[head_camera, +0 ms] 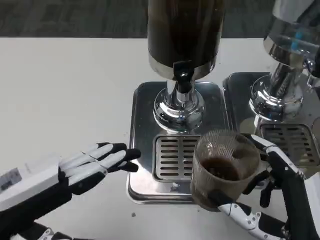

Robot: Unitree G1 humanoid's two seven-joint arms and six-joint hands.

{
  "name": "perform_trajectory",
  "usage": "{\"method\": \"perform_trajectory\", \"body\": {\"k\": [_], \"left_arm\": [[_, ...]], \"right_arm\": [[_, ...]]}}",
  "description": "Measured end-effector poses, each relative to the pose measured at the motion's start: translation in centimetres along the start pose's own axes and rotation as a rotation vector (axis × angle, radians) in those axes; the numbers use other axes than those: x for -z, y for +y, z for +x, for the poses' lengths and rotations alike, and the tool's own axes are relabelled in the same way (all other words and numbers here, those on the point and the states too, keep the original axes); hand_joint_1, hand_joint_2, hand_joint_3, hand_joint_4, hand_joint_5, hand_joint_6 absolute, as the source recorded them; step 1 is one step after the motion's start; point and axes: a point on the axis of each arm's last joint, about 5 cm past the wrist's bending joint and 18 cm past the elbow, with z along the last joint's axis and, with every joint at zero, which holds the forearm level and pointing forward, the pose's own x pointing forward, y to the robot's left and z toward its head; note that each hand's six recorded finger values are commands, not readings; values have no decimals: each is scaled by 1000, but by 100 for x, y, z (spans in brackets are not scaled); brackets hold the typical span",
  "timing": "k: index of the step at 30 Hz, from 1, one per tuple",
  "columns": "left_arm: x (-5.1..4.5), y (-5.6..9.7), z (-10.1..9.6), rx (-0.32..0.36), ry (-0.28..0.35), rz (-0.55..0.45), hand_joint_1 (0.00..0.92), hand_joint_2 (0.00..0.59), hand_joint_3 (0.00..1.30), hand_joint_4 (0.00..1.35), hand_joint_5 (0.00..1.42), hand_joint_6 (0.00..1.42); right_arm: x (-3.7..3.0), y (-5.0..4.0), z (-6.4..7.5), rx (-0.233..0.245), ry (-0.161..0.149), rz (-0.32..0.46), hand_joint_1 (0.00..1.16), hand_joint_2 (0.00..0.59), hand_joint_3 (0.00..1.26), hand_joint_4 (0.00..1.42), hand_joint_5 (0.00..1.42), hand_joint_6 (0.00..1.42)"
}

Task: Grasp the cup under the faucet to collect the drink, then remove the cup.

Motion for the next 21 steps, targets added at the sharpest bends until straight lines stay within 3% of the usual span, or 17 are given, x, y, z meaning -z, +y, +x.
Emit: {"method": "perform_trajectory", "body": {"k": [6, 21], "left_arm": [[-19, 5, -6, -11, -8, -5, 0, 129, 0, 0, 0, 0], [-19, 19, -22, -1, 1, -4, 0, 129, 0, 0, 0, 0]], "right_arm": [[-6, -5, -36, -11, 11, 1, 680, 228, 632, 743, 910, 1225], [-25, -37, -44, -6, 5, -3, 680, 228, 632, 751, 911, 1226]]}}
